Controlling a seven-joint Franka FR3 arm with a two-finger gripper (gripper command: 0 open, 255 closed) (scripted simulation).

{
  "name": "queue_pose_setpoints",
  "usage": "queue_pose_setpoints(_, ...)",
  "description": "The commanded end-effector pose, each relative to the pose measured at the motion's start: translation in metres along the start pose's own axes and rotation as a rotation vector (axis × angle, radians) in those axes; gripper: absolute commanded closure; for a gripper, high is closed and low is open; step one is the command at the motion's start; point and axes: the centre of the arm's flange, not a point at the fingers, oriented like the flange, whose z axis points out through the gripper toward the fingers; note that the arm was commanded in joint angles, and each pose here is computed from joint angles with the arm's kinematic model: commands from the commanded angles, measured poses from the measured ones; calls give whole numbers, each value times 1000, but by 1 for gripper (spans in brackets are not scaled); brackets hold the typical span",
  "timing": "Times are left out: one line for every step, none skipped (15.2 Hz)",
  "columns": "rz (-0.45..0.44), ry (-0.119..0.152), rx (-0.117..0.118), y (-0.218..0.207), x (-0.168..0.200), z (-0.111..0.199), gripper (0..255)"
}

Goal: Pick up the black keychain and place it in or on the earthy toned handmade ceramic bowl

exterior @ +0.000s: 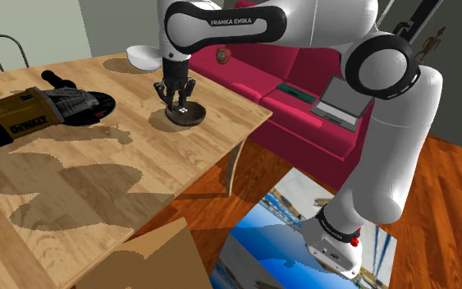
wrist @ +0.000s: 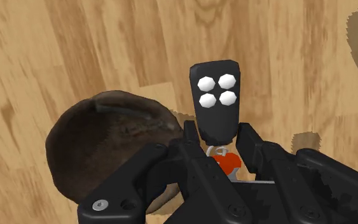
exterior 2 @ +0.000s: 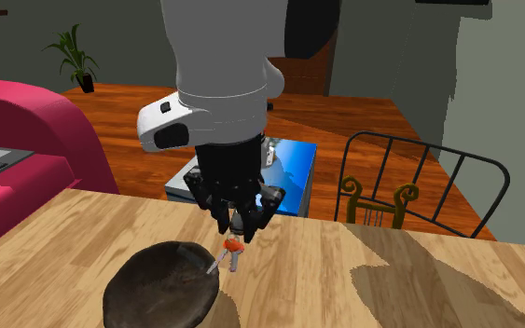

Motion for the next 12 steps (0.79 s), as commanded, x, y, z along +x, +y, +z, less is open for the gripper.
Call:
queue_pose_setpoints(-1,0,0,20,14,0,255)
queue_pose_setpoints(-1,0,0,31,21,0,255)
queue_pose_setpoints(-1,0,0,42,28,-1,255)
queue_pose_setpoints(-1,0,0,53,35,-1,255)
queue_pose_setpoints(-1,0,0,64,42,-2,255)
queue_pose_setpoints(-1,0,0,76,49,-2,255)
queue_pose_setpoints(-1,0,0,87,56,-3,255)
queue_pose_setpoints(-1,0,0,99,64,-3,255)
queue_pose_setpoints(-1,0,0,99,64,2,255)
queue_pose_setpoints(-1,0,0,99,64,8,255)
queue_pose_setpoints(-1,0,0,98,64,13,255)
queue_pose_setpoints(-1,0,0,98,64,18,255)
